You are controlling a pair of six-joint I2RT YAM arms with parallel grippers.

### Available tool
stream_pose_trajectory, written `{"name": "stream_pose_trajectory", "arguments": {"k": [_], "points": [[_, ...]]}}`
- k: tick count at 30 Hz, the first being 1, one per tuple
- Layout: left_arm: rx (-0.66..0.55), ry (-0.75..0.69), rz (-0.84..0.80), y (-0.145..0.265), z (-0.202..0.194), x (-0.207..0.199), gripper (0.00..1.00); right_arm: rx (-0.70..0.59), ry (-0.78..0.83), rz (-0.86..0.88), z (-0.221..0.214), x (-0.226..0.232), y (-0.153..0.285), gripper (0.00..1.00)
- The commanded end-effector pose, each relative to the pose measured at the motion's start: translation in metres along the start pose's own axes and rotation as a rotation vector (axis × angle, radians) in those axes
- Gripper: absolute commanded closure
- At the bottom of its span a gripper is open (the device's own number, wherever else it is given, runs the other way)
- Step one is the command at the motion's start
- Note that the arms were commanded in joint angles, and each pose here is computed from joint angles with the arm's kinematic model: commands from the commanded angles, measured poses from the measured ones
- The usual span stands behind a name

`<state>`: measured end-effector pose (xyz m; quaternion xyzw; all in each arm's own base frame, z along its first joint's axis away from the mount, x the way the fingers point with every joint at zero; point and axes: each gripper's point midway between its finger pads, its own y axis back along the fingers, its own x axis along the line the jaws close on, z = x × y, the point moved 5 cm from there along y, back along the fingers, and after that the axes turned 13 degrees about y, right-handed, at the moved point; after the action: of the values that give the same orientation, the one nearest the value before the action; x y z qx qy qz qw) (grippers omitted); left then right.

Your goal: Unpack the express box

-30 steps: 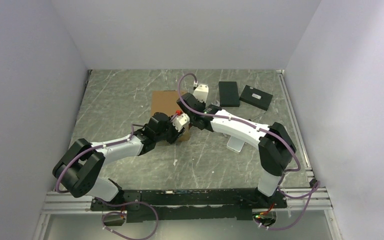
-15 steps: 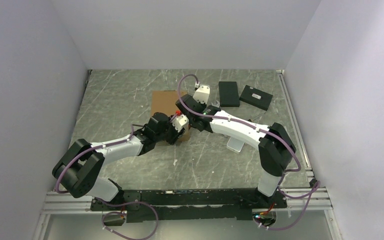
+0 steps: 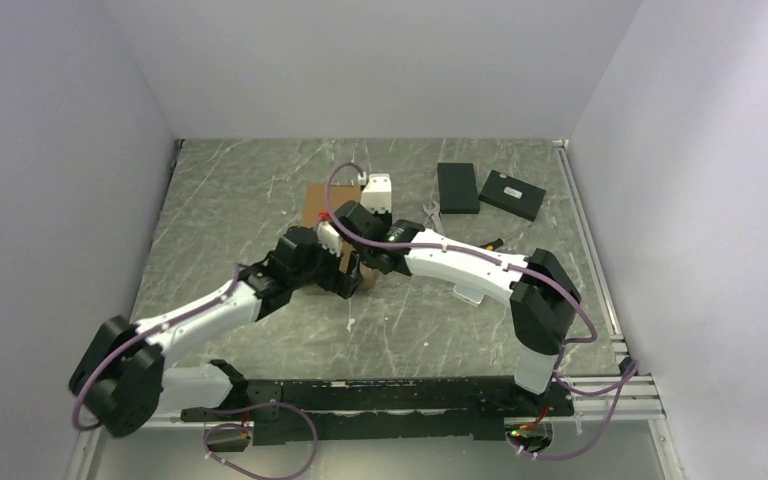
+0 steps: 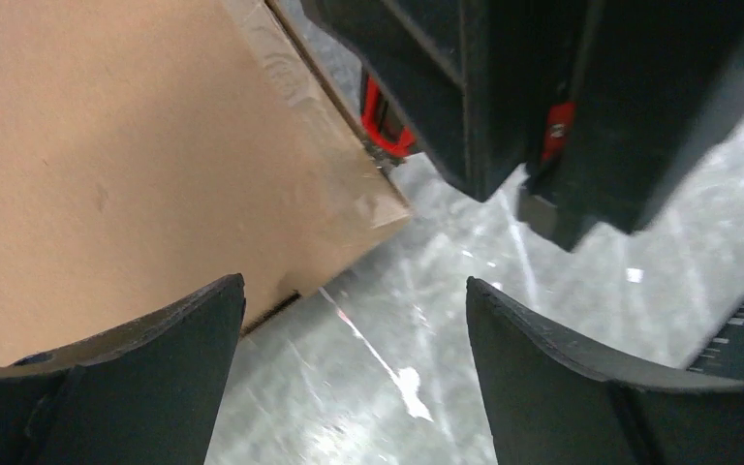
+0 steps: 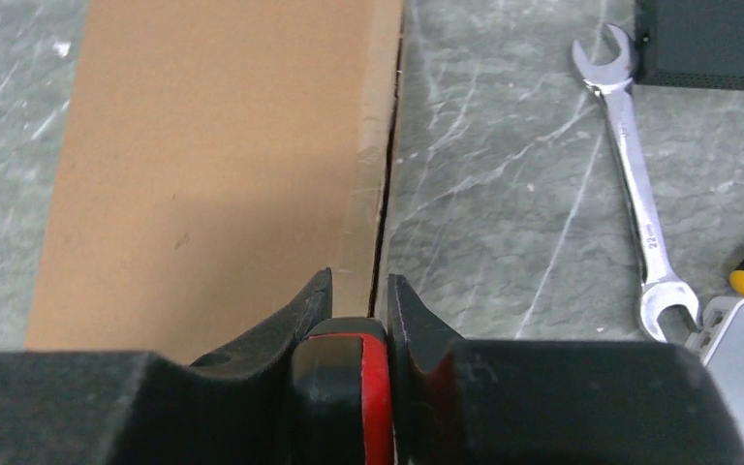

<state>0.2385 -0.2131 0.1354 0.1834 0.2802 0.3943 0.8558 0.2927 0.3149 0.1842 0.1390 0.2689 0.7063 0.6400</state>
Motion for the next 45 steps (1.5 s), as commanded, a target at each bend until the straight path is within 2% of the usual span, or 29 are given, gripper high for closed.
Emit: {"name": "stream_pose_trajectory", "arguments": {"k": [1,4,7,10,14,17,21,23,25,28,31,36,40,45], "points": [[0.024,0.344,-0.048,0.033,-0.018,-0.020,0.13,-0.023,0.053,0.058,0.008,0.014,0.008,1.00],[-0.001,0.433,-0.073,0.056,-0.024,-0.026,0.18,-0.016,0.057,0.052,0.004,0.012,0.005,1.00],[-0.043,0.505,-0.097,0.076,-0.027,-0.030,0.28,-0.015,0.056,0.063,0.001,0.012,0.004,1.00],[-0.077,0.653,-0.082,0.090,-0.026,-0.033,0.37,-0.013,0.056,0.061,0.001,0.012,0.004,1.00],[-0.050,1.020,0.108,0.093,-0.034,-0.023,0.40,-0.014,0.049,0.049,0.000,0.008,0.006,1.00],[-0.044,1.291,0.201,0.086,-0.034,-0.021,0.50,-0.013,0.036,0.044,-0.001,0.007,0.006,1.00],[-0.086,1.509,0.205,0.067,-0.023,-0.017,0.40,-0.004,0.020,0.024,-0.003,0.005,0.006,1.00],[-0.145,1.609,0.217,0.055,-0.018,-0.007,0.38,-0.005,0.001,0.012,-0.002,0.002,0.009,1.00],[-0.187,1.646,0.179,0.041,-0.011,-0.002,0.34,-0.005,-0.021,-0.001,-0.001,0.000,0.012,1.00],[-0.208,1.615,0.172,0.020,-0.003,0.004,0.31,-0.012,-0.047,-0.011,-0.001,0.001,0.017,1.00],[-0.231,1.588,0.183,0.003,-0.004,0.014,0.35,-0.014,-0.054,-0.028,-0.003,0.001,0.019,1.00],[-0.215,1.598,0.093,-0.018,-0.006,0.018,0.41,-0.030,-0.031,-0.050,-0.006,-0.004,0.021,1.00],[-0.197,1.566,0.049,-0.026,-0.004,0.015,0.48,-0.037,-0.002,-0.034,-0.011,-0.002,0.023,1.00],[-0.206,1.586,0.045,-0.026,-0.007,0.017,0.51,-0.045,0.025,-0.030,-0.015,0.002,0.030,1.00]]}}
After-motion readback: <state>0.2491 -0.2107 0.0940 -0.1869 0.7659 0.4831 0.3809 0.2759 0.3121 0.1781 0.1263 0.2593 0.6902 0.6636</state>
